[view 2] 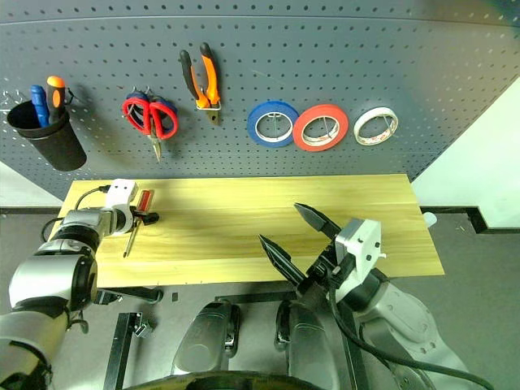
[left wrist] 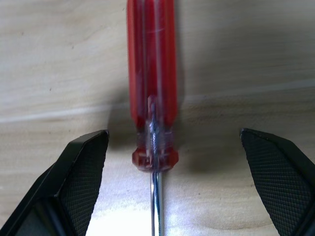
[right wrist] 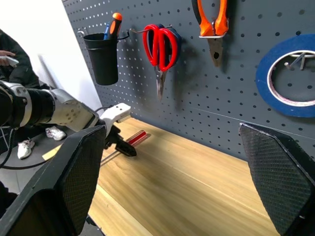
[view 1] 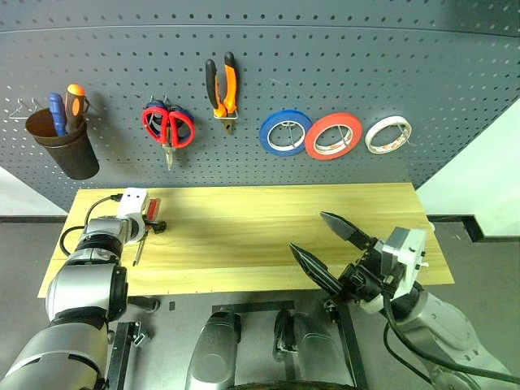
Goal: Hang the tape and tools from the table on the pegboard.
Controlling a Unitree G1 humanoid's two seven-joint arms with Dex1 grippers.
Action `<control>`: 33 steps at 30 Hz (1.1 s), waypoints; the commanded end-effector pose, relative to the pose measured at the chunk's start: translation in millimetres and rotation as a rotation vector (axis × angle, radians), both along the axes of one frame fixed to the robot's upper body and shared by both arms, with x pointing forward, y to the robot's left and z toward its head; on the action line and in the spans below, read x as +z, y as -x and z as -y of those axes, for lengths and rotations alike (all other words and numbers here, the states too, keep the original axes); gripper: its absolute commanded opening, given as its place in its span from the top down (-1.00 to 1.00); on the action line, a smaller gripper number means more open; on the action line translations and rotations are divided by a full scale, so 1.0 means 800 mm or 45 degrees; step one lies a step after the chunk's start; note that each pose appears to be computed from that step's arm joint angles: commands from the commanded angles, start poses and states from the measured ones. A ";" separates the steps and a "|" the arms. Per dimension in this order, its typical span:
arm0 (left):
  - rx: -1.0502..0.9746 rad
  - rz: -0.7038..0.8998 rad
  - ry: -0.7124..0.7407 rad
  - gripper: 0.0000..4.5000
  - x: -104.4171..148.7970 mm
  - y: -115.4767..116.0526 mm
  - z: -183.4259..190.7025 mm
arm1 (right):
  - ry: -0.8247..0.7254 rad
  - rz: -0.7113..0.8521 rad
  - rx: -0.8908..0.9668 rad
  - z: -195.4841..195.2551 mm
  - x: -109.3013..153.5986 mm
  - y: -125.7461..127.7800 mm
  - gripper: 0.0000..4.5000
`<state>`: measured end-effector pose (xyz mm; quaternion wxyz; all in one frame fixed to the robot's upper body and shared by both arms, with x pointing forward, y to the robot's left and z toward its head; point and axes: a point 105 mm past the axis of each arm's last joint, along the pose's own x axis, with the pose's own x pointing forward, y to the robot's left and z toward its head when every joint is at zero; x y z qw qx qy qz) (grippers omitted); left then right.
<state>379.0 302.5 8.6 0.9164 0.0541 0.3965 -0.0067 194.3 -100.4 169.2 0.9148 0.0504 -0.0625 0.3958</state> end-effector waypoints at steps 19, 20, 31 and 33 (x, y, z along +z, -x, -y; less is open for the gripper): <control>-0.017 -0.004 -0.002 0.60 -0.010 0.002 0.008 | 0.003 0.036 0.007 -0.001 0.015 0.008 -1.00; -0.016 -0.005 -0.001 0.62 -0.010 0.002 0.007 | 0.004 0.035 0.007 -0.001 0.015 0.007 -1.00; -0.123 0.019 0.029 0.62 -0.010 -0.001 0.026 | 0.014 0.035 0.003 -0.002 0.008 0.000 -1.00; -0.153 0.010 0.097 0.62 -0.011 0.002 0.037 | 0.010 0.039 0.017 -0.004 0.006 -0.003 -1.00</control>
